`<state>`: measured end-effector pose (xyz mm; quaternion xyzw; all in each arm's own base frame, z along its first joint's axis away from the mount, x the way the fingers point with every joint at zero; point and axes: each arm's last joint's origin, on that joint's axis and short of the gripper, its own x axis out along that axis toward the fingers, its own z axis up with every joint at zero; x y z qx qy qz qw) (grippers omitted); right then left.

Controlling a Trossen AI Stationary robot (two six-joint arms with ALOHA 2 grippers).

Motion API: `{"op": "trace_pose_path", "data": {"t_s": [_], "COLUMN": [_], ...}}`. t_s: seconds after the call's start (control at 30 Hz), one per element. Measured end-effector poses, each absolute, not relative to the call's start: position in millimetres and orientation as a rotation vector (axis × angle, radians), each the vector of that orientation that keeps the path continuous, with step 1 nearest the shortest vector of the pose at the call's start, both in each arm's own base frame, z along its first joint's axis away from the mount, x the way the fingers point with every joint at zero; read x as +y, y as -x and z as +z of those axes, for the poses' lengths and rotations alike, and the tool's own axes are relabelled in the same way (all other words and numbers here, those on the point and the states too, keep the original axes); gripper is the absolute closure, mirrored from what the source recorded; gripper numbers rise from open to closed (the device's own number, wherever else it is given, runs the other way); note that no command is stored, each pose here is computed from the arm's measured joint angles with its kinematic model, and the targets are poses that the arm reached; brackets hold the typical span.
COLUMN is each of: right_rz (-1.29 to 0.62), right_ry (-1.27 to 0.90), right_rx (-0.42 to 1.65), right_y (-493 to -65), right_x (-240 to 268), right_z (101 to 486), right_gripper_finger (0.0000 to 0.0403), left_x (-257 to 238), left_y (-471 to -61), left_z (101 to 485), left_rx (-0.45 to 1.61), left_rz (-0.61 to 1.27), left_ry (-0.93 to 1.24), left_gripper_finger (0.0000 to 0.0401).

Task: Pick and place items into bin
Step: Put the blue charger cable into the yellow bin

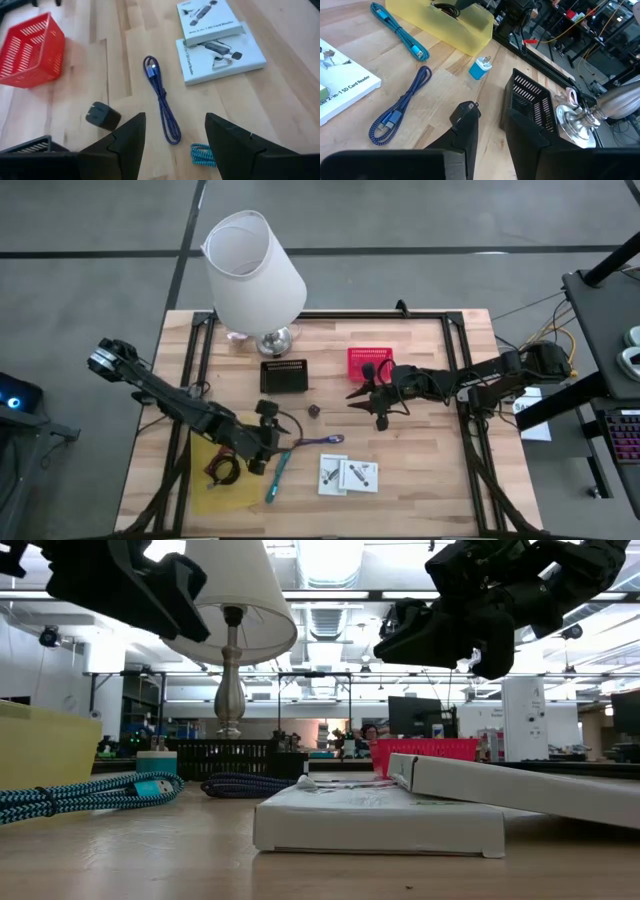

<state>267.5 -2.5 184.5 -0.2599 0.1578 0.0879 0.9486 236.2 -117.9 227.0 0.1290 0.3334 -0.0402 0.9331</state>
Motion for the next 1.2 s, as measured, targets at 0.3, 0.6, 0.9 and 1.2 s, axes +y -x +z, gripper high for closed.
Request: {"op": "trace_pose_path", "data": {"t_s": [0.3,0.6,0.9,1.2], "right_rz": [0.179,0.181,0.181,0.181], "right_ry": [0.529,0.532,0.532,0.529], "right_rx": [0.322,0.325,0.325,0.328], "right_y": [-267.4,-267.2,-267.2,-267.1], "right_x": [-2.4,-2.4,-2.3,-2.3], "right_z": [184.3,183.9,184.0,183.7], "right_gripper_finger": [0.0325,0.0321,0.0317,0.0328], "left_x": [-132.0,-140.0,-139.4,-136.2], "left_y": [-259.5,-264.6,-256.5,-249.8], "left_z": [224.9,221.9,211.4,200.5], "left_rx": [0.715,0.805,1.011,1.107], "left_rz": [-0.118,-0.11,0.01,0.116], "left_ry": [-0.257,0.179,0.654,0.774], "left_gripper_finger": [0.0211,0.0211,0.0211,0.0211]}}
